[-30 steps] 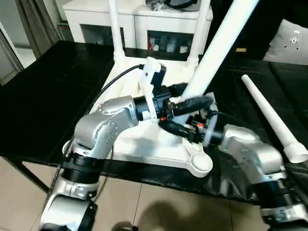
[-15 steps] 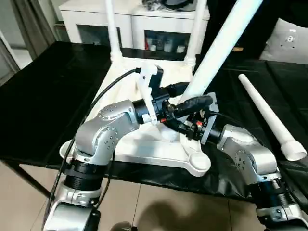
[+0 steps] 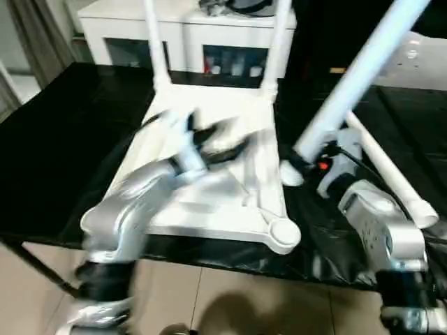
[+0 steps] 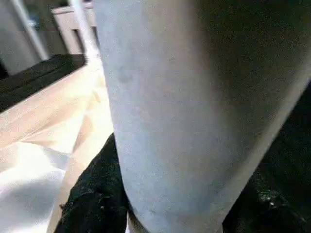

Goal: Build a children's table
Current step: Pick table leg

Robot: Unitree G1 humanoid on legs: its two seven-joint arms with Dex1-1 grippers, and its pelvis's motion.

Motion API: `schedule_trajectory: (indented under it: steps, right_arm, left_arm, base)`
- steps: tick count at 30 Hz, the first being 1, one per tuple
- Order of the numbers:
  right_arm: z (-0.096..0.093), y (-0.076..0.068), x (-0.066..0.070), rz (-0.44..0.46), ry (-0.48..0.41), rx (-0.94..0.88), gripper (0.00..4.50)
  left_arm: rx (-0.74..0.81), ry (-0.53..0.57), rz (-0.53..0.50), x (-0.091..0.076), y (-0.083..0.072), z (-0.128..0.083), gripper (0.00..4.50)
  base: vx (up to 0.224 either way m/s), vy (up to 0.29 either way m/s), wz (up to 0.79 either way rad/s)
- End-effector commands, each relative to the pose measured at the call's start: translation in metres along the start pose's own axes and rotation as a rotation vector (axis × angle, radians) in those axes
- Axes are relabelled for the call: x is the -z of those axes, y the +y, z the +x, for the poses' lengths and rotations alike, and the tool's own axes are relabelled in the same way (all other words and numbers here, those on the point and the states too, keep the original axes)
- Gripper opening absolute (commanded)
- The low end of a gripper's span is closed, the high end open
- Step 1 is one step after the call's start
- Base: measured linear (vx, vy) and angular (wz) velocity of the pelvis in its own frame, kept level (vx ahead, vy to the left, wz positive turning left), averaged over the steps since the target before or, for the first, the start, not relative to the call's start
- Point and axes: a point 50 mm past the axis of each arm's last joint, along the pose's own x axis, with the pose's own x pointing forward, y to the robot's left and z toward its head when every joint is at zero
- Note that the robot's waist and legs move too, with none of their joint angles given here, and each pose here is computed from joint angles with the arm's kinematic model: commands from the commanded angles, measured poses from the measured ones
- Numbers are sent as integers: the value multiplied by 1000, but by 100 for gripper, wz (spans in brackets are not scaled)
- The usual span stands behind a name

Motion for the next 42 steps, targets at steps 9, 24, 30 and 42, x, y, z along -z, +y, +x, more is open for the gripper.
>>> schedule_trajectory:
  steps: [9,24,30,42]
  right_arm:
    - [-23,13,10,-54,-3,99,191]
    - [-29,-3,-5,-143,-27,88,191]
    - [-22,0,-8,-99,-33,-61,191]
    - [-13,13,6,-93,12,-244,191]
  left_arm:
    - [-207,62,108,30,12,-16,450]
    - [-31,106,117,41,-4,-15,450]
    - [346,207,194,41,-11,-23,450]
    - [615,464,257,58,-4,-25,411]
  base:
    - [3,35,-22]
    - [-58,-58,-16]
    - [-73,7,-3]
    - [-16,35,-1]
